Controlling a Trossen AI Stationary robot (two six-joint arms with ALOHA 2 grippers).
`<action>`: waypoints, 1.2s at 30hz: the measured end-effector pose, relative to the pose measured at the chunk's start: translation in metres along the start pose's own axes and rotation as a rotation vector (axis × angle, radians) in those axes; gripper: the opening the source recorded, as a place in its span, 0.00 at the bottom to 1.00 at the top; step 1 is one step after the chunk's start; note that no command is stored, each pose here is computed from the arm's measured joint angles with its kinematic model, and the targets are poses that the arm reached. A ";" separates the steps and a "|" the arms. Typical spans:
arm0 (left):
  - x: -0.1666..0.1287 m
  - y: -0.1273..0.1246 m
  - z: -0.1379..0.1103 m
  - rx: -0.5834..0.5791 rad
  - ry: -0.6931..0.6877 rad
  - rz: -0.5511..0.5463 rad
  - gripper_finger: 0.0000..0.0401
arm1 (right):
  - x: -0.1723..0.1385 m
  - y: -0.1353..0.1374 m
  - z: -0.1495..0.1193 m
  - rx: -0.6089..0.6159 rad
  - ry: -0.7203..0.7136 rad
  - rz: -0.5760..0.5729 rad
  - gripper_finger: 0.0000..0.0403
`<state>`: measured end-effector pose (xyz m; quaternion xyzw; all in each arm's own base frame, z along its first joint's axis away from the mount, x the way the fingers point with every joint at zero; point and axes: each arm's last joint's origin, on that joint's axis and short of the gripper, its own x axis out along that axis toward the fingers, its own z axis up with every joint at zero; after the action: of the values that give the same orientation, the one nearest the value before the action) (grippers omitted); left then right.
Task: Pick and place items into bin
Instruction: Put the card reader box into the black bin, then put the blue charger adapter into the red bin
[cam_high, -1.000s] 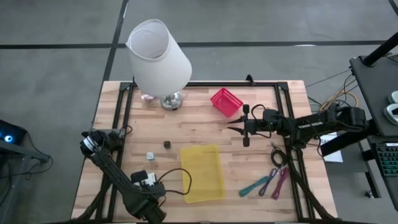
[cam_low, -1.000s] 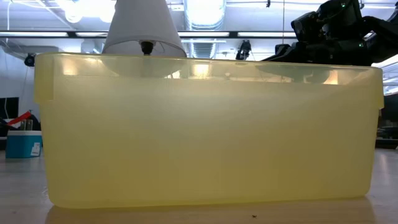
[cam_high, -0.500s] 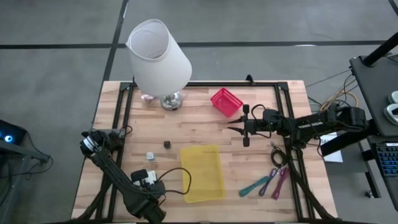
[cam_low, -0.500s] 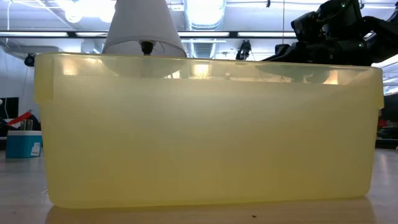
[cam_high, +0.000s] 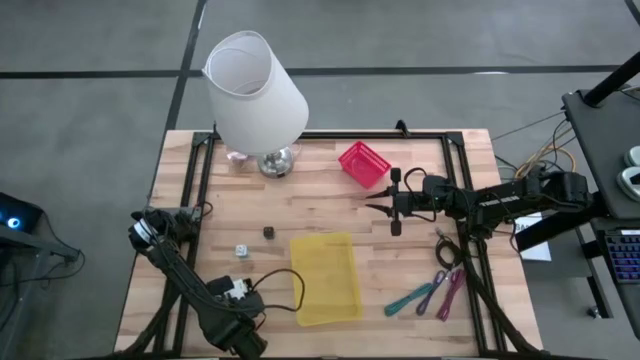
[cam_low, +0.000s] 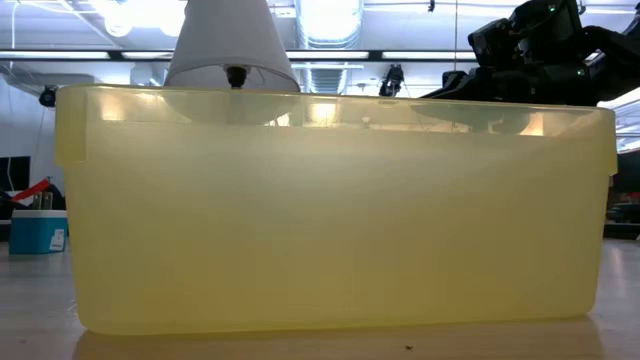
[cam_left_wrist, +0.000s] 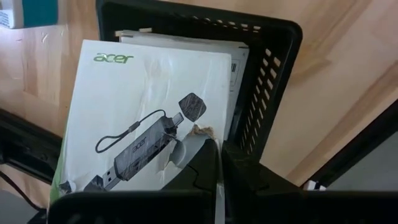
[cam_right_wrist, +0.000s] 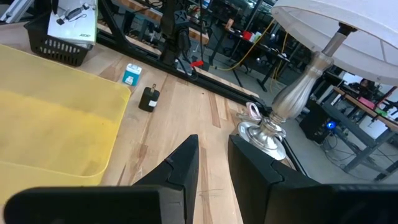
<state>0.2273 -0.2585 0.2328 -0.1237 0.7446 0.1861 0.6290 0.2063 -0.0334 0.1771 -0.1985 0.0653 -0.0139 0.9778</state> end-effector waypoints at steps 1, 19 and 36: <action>0.000 0.000 0.000 0.000 0.000 -0.001 0.00 | 0.000 0.000 0.000 0.000 0.000 0.000 0.19; 0.003 0.000 0.001 -0.002 0.002 -0.003 0.28 | 0.000 0.000 0.000 0.000 0.001 0.001 0.19; -0.012 0.016 0.005 -0.019 -0.065 0.021 0.42 | 0.000 0.000 0.000 -0.001 0.003 0.002 0.19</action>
<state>0.2275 -0.2425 0.2458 -0.1157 0.7233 0.2034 0.6497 0.2062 -0.0333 0.1767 -0.1987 0.0671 -0.0133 0.9777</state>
